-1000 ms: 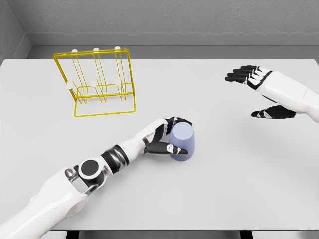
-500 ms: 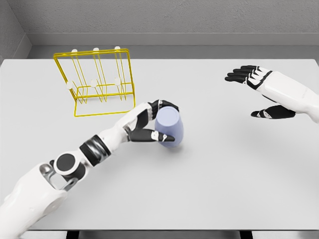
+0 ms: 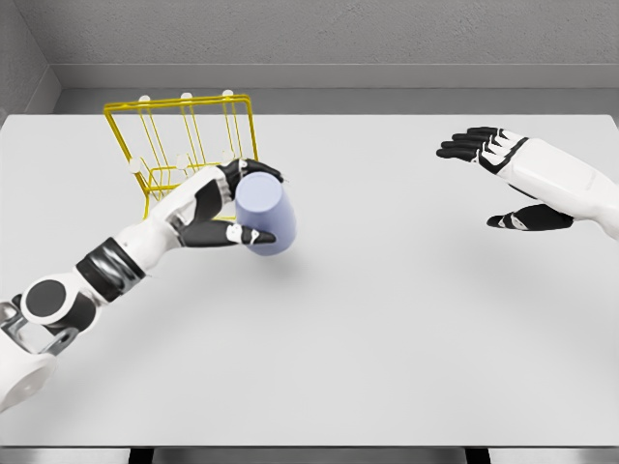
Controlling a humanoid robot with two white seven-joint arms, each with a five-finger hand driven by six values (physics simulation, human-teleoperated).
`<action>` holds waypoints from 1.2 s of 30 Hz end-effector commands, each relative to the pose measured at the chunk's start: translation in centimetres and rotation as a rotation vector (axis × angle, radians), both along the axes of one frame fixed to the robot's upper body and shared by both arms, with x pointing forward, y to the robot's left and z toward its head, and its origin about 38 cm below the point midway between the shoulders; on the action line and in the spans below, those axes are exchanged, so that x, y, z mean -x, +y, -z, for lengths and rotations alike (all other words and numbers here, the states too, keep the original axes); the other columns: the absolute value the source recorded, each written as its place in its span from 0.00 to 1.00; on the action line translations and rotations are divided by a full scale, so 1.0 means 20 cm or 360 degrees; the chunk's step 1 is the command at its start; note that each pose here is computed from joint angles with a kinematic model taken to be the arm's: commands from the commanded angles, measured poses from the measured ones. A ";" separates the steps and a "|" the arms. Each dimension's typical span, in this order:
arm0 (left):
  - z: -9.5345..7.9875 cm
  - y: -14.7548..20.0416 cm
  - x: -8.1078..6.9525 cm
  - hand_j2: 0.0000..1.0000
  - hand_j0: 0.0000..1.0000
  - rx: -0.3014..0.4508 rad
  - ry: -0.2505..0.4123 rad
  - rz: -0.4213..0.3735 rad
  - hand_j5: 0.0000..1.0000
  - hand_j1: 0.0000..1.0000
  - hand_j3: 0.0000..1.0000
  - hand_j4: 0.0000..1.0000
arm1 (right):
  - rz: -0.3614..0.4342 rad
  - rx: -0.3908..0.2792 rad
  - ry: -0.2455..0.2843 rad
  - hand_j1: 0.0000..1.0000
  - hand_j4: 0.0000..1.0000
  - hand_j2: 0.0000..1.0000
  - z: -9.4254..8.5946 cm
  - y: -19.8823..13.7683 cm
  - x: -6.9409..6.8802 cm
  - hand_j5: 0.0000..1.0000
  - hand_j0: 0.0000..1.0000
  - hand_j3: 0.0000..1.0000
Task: Place the cup on the cup holder with both arms
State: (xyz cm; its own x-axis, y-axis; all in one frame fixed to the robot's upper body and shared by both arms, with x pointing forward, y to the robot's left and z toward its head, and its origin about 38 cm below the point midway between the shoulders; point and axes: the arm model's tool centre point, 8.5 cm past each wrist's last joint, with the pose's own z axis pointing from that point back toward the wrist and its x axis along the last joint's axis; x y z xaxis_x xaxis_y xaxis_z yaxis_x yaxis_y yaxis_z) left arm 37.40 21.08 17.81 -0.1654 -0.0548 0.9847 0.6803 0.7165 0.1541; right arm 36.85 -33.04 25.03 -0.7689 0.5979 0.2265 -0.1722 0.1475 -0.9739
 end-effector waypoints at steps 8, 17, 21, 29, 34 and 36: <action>-0.13 0.22 -0.02 0.60 0.60 -0.0038 -0.0091 -0.0054 0.60 0.60 0.60 0.60 | 0.0000 -0.0013 0.0003 1.00 1.00 1.00 0.00 0.00 0.00 1.00 1.00 1.00; -0.20 0.26 -0.05 0.60 0.60 -0.0029 -0.0127 -0.0071 0.60 0.60 0.60 0.60 | 0.0001 -0.0013 0.0003 1.00 1.00 1.00 0.00 0.00 0.00 1.00 1.00 1.00; -0.25 0.26 -0.07 0.60 0.60 -0.0024 -0.0159 -0.0073 0.60 0.60 0.60 0.60 | 0.0000 -0.0013 0.0000 1.00 1.00 1.00 -0.01 0.00 0.00 1.00 1.00 1.00; -0.29 0.27 -0.11 0.60 0.60 -0.0014 -0.0168 -0.0099 0.60 0.60 0.60 0.60 | 0.0000 -0.0013 -0.0002 1.00 1.00 1.00 -0.01 0.00 0.00 1.00 1.00 1.00; -0.30 0.31 -0.18 0.60 0.60 -0.0011 -0.0176 -0.0155 0.60 0.60 0.60 0.60 | -0.0008 -0.0040 -0.0010 1.00 1.00 1.00 -0.01 0.02 -0.01 1.00 1.00 1.00; -0.32 0.31 -0.18 0.60 0.60 -0.0007 -0.0188 -0.0152 0.60 0.60 0.60 0.60 | -0.0013 -0.0043 -0.0013 1.00 1.00 1.00 -0.01 0.03 -0.01 1.00 1.00 1.00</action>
